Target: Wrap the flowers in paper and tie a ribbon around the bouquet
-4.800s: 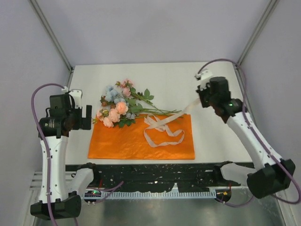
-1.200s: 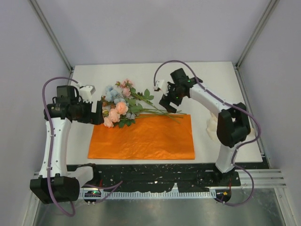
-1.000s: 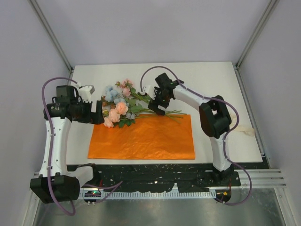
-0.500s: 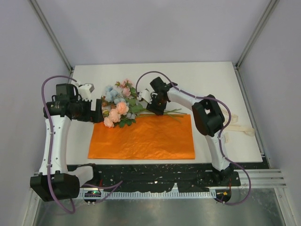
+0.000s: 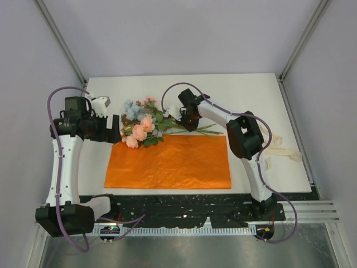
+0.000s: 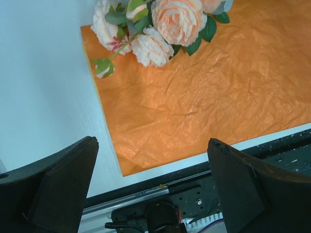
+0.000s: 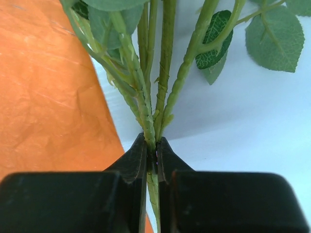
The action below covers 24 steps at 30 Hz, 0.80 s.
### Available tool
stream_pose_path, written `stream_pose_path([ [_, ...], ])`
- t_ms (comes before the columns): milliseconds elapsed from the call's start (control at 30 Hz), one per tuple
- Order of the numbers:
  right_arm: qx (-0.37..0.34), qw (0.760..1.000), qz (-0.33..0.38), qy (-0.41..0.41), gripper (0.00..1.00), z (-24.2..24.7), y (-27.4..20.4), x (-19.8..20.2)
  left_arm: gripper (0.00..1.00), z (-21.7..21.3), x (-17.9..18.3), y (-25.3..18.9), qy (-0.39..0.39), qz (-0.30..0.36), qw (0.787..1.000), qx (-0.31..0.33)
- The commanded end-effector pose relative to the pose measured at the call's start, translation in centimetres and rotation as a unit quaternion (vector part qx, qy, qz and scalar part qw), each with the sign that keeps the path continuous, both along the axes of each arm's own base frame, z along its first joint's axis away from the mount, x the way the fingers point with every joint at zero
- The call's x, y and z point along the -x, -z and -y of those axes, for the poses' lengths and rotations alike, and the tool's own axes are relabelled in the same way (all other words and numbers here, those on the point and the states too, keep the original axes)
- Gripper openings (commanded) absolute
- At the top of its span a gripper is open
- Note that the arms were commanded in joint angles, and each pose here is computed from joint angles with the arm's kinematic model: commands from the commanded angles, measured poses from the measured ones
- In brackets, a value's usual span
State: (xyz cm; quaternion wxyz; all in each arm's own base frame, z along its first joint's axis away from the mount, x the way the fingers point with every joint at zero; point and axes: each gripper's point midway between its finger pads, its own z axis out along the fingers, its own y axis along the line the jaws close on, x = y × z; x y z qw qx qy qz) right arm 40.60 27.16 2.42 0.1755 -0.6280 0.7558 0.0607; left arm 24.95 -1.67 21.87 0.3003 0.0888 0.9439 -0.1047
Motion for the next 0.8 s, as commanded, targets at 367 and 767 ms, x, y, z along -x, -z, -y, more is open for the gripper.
stream_pose_path([
  [367, 0.065, 0.975, 0.034, 0.21, 0.06, 19.9, -2.4, -8.0, 1.0, -0.5, -1.7, -1.8, 0.012, 0.032, 0.999, -0.012],
  [767, 0.146, 0.938, 0.038, 0.312, 0.06, 36.2, -1.4, -8.3, 1.0, -1.0, -1.7, -1.0, 0.024, 0.023, 0.999, -0.031],
])
